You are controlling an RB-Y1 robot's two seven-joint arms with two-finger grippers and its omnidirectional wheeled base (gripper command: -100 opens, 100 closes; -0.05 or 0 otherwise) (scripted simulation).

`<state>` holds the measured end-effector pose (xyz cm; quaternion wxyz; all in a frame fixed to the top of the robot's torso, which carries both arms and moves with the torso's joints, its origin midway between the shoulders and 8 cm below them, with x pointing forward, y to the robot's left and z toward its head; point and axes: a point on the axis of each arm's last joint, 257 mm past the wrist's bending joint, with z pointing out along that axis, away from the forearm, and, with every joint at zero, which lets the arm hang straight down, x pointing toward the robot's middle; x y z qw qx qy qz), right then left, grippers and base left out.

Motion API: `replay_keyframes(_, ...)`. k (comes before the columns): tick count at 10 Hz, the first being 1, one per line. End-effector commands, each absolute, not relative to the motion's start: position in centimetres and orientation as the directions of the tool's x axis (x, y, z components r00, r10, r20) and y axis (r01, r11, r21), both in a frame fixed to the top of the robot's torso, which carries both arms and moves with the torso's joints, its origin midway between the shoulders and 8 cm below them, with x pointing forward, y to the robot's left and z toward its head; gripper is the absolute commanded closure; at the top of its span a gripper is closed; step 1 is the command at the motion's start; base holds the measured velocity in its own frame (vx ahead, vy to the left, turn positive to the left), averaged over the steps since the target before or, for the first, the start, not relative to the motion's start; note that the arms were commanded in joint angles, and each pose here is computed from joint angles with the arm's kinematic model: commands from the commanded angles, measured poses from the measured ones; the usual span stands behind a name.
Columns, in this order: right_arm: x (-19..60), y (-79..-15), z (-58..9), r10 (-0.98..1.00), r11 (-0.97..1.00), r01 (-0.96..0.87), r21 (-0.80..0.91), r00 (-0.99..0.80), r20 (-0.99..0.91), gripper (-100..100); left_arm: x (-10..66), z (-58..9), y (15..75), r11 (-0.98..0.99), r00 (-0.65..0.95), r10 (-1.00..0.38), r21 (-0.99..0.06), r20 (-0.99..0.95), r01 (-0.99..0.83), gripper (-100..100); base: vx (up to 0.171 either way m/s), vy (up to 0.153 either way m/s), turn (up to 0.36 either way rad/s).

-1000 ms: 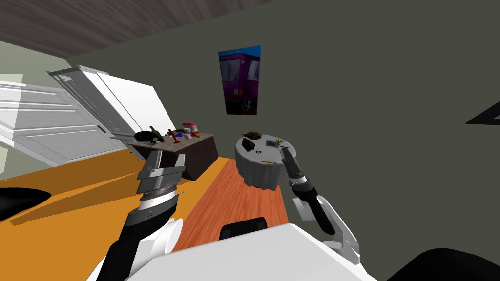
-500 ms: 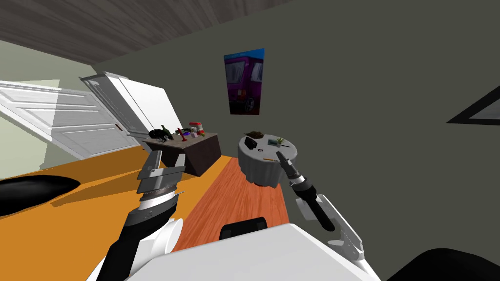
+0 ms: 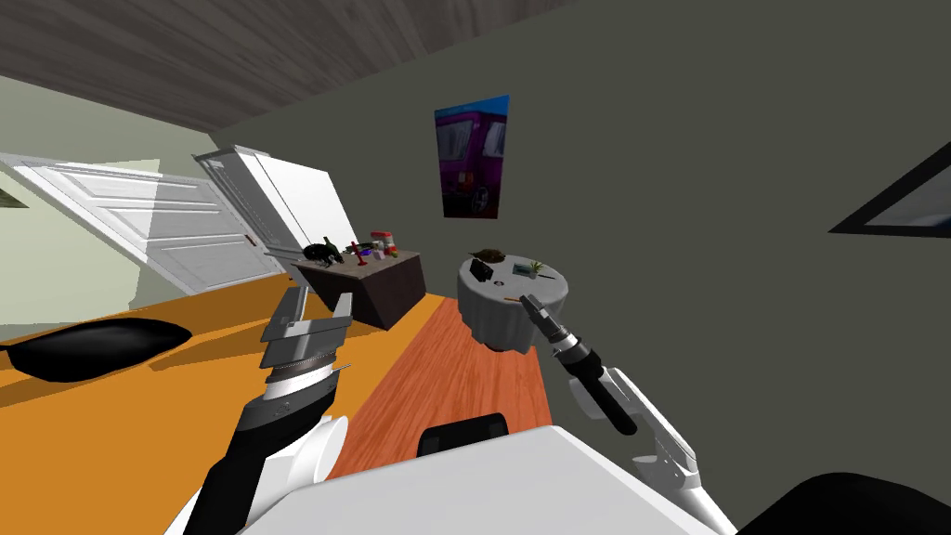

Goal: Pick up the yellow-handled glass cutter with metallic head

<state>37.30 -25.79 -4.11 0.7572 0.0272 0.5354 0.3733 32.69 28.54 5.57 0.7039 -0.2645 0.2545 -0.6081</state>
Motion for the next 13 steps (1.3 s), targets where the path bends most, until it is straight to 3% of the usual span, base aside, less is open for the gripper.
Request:
replay_keyframes(1, 37.2, -25.5, -4.7, 0.561, 0.741, -0.528, 0.416, 0.146, -0.815, -100, 32.7, 5.6, 28.5, 0.121, 0.131, -0.991, -0.682, -0.037, 0.721, 0, -0.045, 0.015, -0.007)
replay_keyframes(13, 39.1, -31.1, -14.8, 0.122, 0.914, -0.388, 0.116, -0.01, -0.992, -100, 32.7, 5.6, 28.5, 0.121, 0.131, -0.991, -0.682, -0.037, 0.721, 0, -0.067, 0.03, 0.08)
